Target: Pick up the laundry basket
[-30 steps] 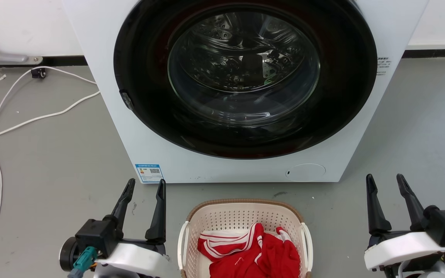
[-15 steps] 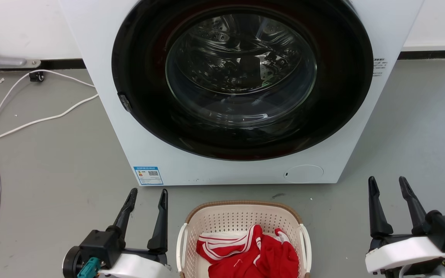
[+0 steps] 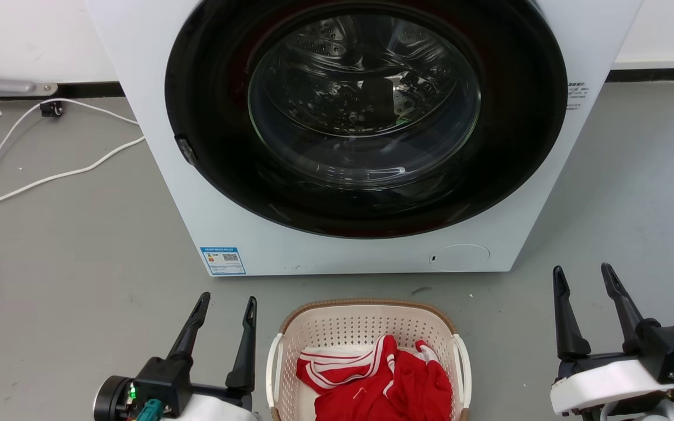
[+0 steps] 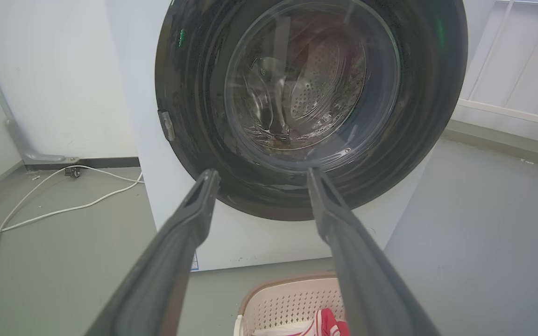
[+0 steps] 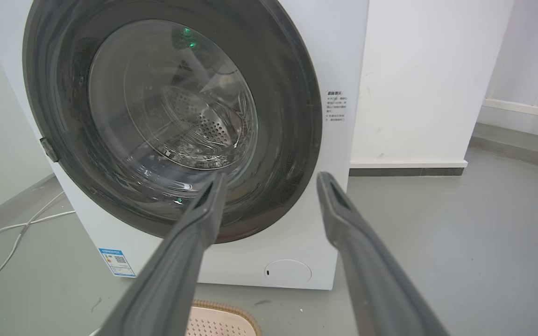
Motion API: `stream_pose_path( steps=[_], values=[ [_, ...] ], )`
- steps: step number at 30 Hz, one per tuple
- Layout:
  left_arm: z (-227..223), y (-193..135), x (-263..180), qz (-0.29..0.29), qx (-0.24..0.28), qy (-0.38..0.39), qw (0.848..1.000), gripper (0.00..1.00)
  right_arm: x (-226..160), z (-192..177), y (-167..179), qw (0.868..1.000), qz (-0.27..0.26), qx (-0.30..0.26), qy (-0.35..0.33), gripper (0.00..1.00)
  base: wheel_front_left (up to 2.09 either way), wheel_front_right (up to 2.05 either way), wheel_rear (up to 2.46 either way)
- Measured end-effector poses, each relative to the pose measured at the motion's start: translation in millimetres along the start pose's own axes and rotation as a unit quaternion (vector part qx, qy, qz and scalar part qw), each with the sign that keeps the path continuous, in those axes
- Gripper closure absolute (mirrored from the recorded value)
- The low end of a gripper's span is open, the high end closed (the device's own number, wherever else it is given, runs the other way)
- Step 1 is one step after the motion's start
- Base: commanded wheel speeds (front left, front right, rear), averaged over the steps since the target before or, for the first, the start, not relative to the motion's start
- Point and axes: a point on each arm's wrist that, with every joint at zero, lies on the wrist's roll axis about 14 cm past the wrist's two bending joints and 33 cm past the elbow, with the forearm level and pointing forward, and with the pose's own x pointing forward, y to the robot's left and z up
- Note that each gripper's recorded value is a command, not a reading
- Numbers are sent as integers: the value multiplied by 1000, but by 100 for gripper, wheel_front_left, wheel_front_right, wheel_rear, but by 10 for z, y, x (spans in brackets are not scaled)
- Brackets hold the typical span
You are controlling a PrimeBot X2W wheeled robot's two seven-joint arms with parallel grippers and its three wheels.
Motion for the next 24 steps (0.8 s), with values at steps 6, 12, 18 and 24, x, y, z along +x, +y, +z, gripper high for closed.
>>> stream_pose_path(
  steps=[6, 12, 18, 24],
  values=[
    [23, -8, 23, -6, 24, -5, 1000, 0, 25, 9, 5, 1000, 3, -12, -3, 0, 0, 0, 0],
    [75, -5, 20, -5, 25, -13, 1000, 0, 31, 24, 18, 1000, 5, -11, -6, 0, 0, 0, 0],
    [75, 28, 4, 0, 15, -13, 1000, 0, 14, 20, 34, 1000, 7, -10, -5, 0, 0, 0, 0],
    [45, 31, -3, 0, 11, -9, 1000, 0, 13, 17, 34, 1000, 7, -10, -5, 0, 0, 0, 0]
  ],
)
